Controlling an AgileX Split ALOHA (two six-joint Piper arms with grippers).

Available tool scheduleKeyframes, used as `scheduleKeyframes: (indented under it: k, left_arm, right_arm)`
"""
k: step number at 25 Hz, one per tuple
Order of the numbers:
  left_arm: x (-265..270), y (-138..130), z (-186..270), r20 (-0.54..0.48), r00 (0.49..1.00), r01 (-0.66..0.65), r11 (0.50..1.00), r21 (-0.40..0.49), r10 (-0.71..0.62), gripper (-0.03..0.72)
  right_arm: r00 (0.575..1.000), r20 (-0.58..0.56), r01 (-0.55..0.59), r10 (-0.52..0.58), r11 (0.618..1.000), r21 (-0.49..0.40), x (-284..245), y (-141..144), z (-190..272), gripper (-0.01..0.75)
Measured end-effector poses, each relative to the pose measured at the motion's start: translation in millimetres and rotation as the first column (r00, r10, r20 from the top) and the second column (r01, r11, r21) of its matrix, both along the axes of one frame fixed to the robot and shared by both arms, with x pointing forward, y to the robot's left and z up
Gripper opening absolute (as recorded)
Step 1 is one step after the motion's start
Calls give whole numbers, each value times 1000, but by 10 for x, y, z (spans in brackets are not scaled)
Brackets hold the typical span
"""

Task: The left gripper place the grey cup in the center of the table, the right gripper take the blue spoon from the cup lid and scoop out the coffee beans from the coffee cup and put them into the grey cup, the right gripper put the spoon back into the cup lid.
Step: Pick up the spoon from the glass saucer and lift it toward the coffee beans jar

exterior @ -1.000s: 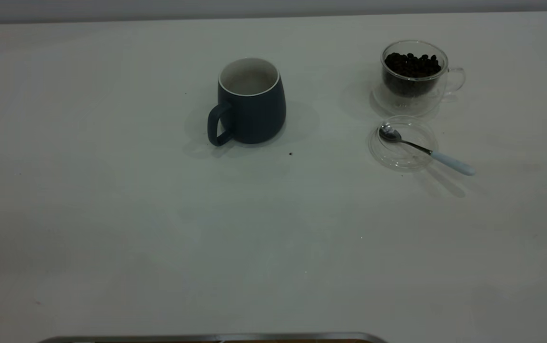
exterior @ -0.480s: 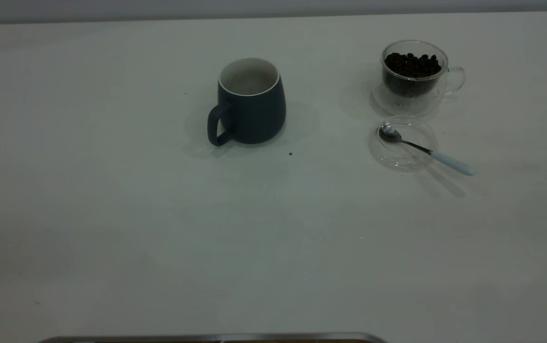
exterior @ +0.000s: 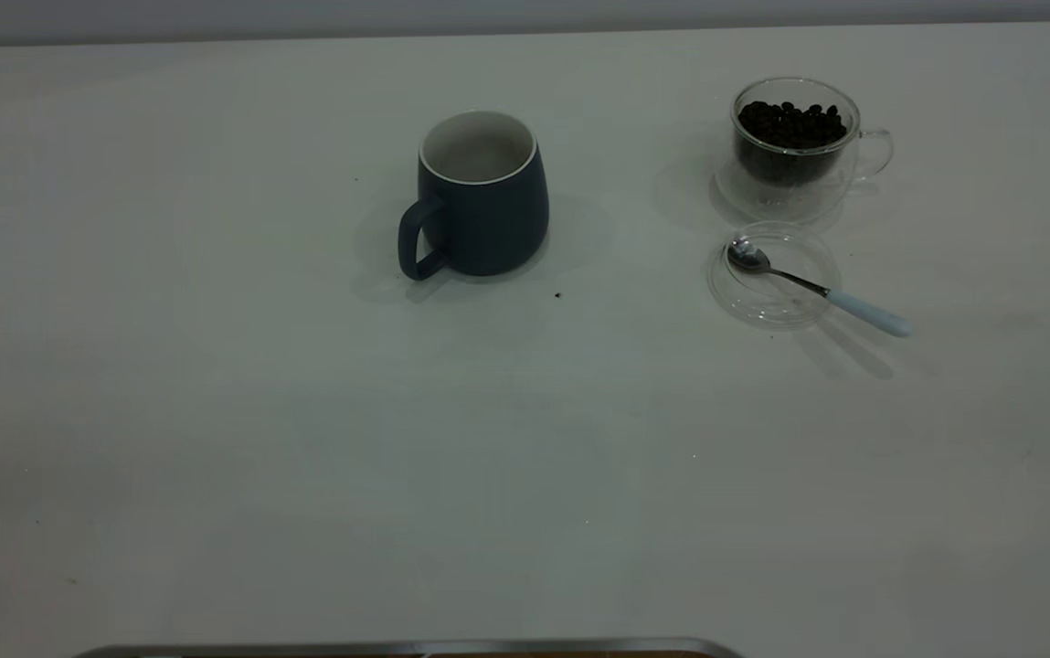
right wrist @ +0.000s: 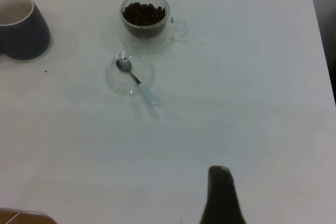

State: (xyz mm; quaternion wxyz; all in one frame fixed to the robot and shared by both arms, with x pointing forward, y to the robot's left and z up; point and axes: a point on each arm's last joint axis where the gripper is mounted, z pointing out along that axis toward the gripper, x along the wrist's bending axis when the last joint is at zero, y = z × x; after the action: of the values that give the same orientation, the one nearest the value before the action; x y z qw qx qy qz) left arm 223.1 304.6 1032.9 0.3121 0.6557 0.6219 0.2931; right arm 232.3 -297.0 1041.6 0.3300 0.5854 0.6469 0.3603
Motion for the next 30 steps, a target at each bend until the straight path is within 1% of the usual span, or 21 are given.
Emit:
scheduleKeyframes:
  k: [4,22,25,28,30]
  left_arm:
    - [-10,-9,-2,5,999,-46,999,-2,46,497]
    - [-10,-10,-2,5,999,-46,999,-2,46,497]
    - [-10,-10,-2,5,999,-44,999,0,44,497]
    - [-10,-10,-2,5,999,-44,999,0,44,497]
    - [-10,-10,-2,5,999,-44,999,0,44,497]
  right_arm:
    - [1000,0,0,0,1000,0,0,0,0,575]
    - [1000,-1,-8,8,1000,14,-1,12,1,575]
    - [1000,13,-9,8,999,49,9,30,37,575]
    - [999,51,-20,14,993,115,131,73,244,575]
    - [1000,26,-22,18,988,153,339,109,385,575]
